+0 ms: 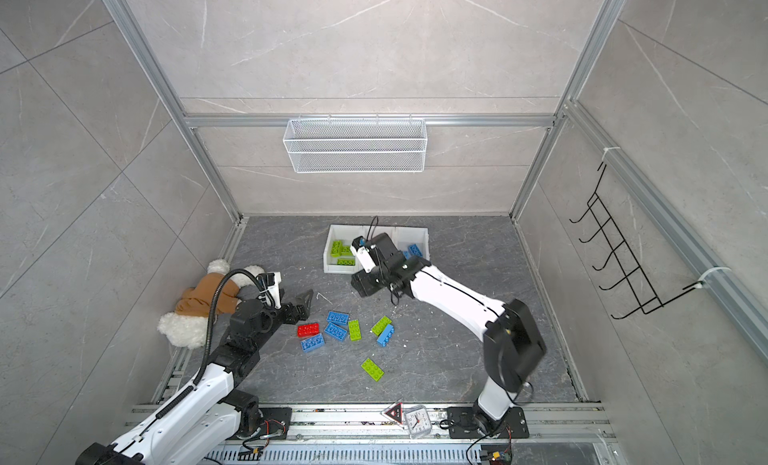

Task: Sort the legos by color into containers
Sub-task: 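Move the open right gripper back over the scattered bricks, then lower and close the right gripper on a lime-green 2x4 brick, then carry the lime-green brick into the lime-green compartment and open the gripper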

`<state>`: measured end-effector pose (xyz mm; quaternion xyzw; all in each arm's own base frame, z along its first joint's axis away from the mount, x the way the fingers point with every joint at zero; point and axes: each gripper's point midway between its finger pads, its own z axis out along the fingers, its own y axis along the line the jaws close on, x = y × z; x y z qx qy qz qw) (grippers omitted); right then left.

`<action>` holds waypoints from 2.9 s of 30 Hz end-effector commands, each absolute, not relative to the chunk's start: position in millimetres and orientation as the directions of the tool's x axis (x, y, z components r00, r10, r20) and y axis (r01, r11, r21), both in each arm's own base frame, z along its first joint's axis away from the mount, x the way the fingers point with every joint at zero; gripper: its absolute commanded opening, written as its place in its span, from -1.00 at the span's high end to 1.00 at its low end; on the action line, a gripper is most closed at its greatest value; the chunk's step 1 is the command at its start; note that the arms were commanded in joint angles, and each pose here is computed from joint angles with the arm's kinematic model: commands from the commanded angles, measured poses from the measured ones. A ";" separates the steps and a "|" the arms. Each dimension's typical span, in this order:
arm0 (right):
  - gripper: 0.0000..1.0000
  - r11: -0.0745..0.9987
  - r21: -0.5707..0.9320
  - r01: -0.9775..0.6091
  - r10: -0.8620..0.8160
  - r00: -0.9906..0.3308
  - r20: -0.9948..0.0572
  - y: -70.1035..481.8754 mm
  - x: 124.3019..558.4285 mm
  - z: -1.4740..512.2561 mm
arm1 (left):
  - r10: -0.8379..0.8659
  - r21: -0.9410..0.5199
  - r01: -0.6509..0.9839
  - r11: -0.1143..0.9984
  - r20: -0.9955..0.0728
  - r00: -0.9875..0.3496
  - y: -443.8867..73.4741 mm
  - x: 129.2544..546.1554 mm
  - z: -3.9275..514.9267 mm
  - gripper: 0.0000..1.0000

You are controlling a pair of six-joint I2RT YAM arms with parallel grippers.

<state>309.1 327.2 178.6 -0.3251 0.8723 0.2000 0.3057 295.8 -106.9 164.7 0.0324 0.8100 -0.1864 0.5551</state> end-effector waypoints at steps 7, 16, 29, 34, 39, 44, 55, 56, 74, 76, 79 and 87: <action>-0.35 0.680 0.080 -0.729 -0.604 -0.619 -0.503 298.9 199.0 117.4 | -0.183 -0.275 0.272 0.922 -0.930 -0.320 -106.3 296.9 187.0 -0.99; -0.36 0.674 0.036 -0.738 -0.648 -0.614 -0.452 302.2 164.9 83.4 | -0.180 -0.276 0.269 0.923 -0.926 -0.330 -107.2 299.1 183.4 -0.99; -0.36 0.675 0.084 -0.733 -0.667 -0.655 -0.355 295.9 144.9 40.0 | -0.177 -0.276 0.266 0.924 -0.923 -0.341 -108.0 301.0 179.7 -0.99; -0.35 0.665 0.082 -0.742 -0.688 -0.652 -0.319 294.0 138.1 26.4 | -0.176 -0.273 0.266 0.924 -0.924 -0.340 -107.6 300.8 179.3 -0.99; -0.35 0.657 0.088 -0.749 -0.699 -0.648 -0.303 297.4 135.2 16.8 | -0.174 -0.271 0.258 0.927 -0.923 -0.344 -106.6 301.6 177.6 -0.99; -0.29 0.662 0.079 -0.745 -0.702 -0.654 -0.282 297.1 135.6 5.6 | -0.175 -0.271 0.256 0.928 -0.923 -0.341 -106.1 301.9 178.1 -0.99; 0.20 0.683 0.045 -0.729 -0.682 -0.659 -0.317 300.6 146.7 12.8 | -0.173 -0.267 0.253 0.930 -0.924 -0.340 -105.2 301.4 178.2 -0.99; 0.22 0.681 0.053 -0.731 -0.678 -0.656 -0.332 304.3 147.8 16.4 | -0.173 -0.267 0.253 0.930 -0.924 -0.340 -105.2 301.4 178.2 -0.99; 0.29 0.681 0.130 -0.721 -0.500 -0.587 -0.637 380.2 284.5 114.5 | -0.172 -0.263 0.249 0.932 -0.927 -0.334 -103.8 300.8 179.3 -0.99; 0.28 0.688 0.128 -0.714 -0.482 -0.582 -0.655 383.7 308.2 120.3 | -0.171 -0.262 0.248 0.933 -0.926 -0.336 -103.6 300.6 178.7 -0.99; 0.28 0.697 0.134 -0.705 -0.454 -0.578 -0.678 390.1 344.0 126.7 | -0.170 -0.259 0.243 0.935 -0.927 -0.334 -102.5 300.7 179.4 -0.99; 0.26 0.755 0.132 -0.642 -0.373 -0.587 -0.718 407.9 436.5 133.4 | -0.168 -0.255 0.241 0.937 -0.929 -0.331 -101.7 300.4 178.8 -0.99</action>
